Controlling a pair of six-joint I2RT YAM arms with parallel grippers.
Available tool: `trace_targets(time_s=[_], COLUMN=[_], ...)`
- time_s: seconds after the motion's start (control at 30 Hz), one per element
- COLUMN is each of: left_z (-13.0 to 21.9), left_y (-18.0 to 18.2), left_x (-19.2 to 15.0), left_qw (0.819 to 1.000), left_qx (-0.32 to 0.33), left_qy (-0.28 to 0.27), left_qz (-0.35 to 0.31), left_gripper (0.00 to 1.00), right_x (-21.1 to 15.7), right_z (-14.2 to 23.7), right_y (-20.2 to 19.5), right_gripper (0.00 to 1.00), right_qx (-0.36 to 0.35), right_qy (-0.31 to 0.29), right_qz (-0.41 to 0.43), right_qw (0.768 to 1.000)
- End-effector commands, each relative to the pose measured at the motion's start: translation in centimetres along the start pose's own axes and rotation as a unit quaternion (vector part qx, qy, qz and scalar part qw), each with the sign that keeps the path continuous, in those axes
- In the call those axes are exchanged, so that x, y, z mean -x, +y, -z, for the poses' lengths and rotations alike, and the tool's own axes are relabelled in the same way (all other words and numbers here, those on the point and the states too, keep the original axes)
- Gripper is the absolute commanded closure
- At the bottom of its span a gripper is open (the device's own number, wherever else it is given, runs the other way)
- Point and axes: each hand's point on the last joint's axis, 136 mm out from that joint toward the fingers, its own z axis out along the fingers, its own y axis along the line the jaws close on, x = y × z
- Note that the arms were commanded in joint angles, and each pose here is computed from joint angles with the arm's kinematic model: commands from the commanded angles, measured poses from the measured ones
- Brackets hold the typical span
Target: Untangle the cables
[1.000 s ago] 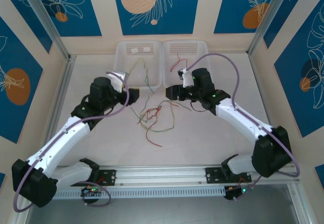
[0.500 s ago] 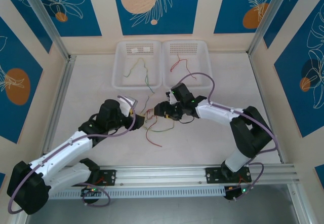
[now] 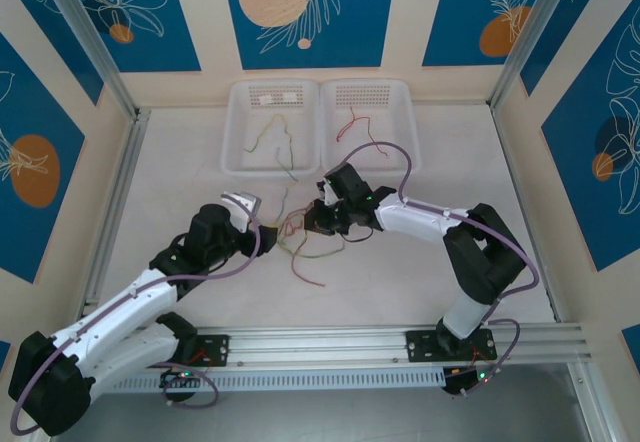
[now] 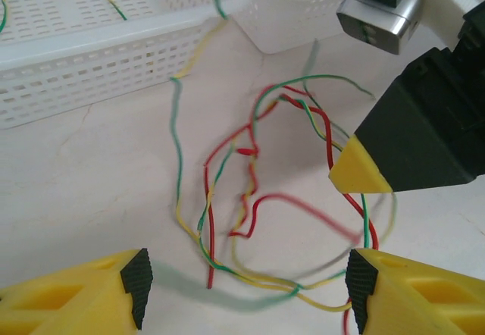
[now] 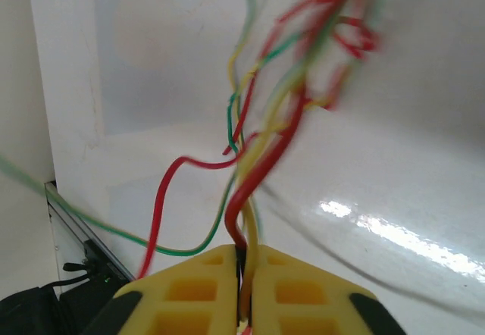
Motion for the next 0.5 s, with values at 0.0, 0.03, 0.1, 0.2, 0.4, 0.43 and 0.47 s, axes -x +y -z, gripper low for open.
trace_targets(time_s=[0.0, 0.03, 0.1, 0.2, 0.4, 0.43, 0.47], left_z=[0.3, 0.3, 0.3, 0.4, 0.4, 0.3, 0.2], left_y=[0.2, 0.2, 0.2, 0.3, 0.3, 0.2, 0.3], left_x=[1.4, 1.5, 1.8, 2.2, 2.6, 2.4, 2.4], left_qw=[1.000, 1.000, 0.999, 0.999, 0.999, 0.999, 0.999], left_qx=[0.012, 0.014, 0.014, 0.019, 0.019, 0.019, 0.019], left_qy=[-0.026, -0.028, -0.030, -0.034, -0.037, -0.034, -0.033], left_qz=[0.003, 0.003, 0.000, 0.001, -0.003, -0.004, -0.005], left_gripper=[0.30, 0.30, 0.30, 0.29, 0.28, 0.28, 0.28], right_x=[-0.1, -0.1, -0.1, -0.1, -0.5, -0.6, -0.8], right_z=[1.1, 1.4, 2.1, 3.3, 6.8, 7.4, 8.1], right_y=[0.5, 0.7, 1.3, 2.3, 5.2, 5.9, 6.6], right_gripper=[0.98, 0.99, 1.00, 1.00, 1.00, 1.00, 1.00], right_qx=[-0.004, -0.002, 0.004, 0.007, 0.033, 0.043, 0.055], right_qy=[0.003, 0.002, -0.004, -0.008, -0.012, -0.012, -0.013], right_qz=[0.009, 0.011, 0.020, 0.041, 0.128, 0.145, 0.167], right_qw=[1.000, 1.000, 1.000, 0.999, 0.991, 0.988, 0.984])
